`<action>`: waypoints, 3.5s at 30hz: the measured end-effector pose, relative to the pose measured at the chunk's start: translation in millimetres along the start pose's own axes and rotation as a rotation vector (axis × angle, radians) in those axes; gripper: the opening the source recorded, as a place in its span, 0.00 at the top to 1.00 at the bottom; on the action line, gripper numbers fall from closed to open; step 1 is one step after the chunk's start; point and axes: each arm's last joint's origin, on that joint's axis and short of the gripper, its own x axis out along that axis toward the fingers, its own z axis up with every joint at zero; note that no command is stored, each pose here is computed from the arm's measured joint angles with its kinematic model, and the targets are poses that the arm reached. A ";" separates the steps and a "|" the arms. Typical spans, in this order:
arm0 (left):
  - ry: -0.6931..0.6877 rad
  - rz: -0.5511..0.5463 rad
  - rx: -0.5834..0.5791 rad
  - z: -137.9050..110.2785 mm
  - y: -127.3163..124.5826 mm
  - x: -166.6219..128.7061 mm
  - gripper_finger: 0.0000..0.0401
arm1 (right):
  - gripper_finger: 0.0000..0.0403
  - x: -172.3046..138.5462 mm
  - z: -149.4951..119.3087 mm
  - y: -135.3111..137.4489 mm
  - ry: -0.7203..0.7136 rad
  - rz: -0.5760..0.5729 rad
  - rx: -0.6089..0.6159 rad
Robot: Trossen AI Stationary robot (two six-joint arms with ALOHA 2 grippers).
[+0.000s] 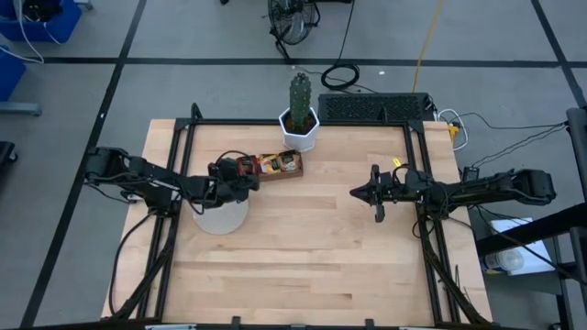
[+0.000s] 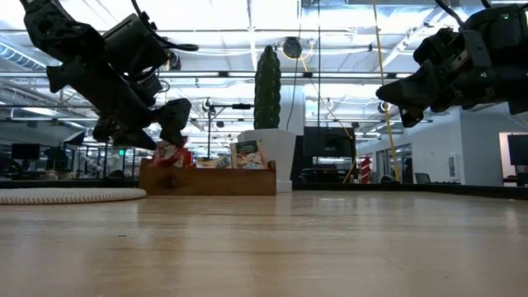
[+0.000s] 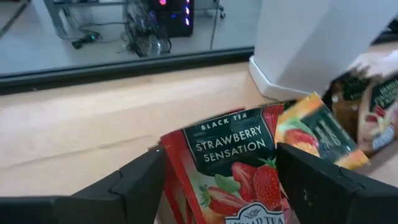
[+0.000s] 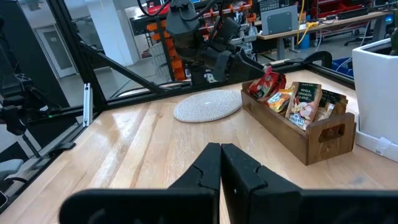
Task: Pick & Place Tea
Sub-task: Put the red tea bag into the left section of the wooden organizer, then return to Home Position
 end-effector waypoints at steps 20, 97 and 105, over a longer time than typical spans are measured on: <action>-0.110 -0.056 0.102 10.5 -12.5 -7.0 0.27 | 1.00 0.0 0.0 0.0 0.000 0.000 0.000; -0.314 -1.171 0.370 4.8 86.3 -92.3 0.95 | 1.00 -0.1 0.1 0.1 -0.001 0.000 0.000; -0.269 -1.167 0.288 5.4 86.4 -92.1 0.87 | 1.00 -0.1 0.1 0.0 -0.001 0.000 0.000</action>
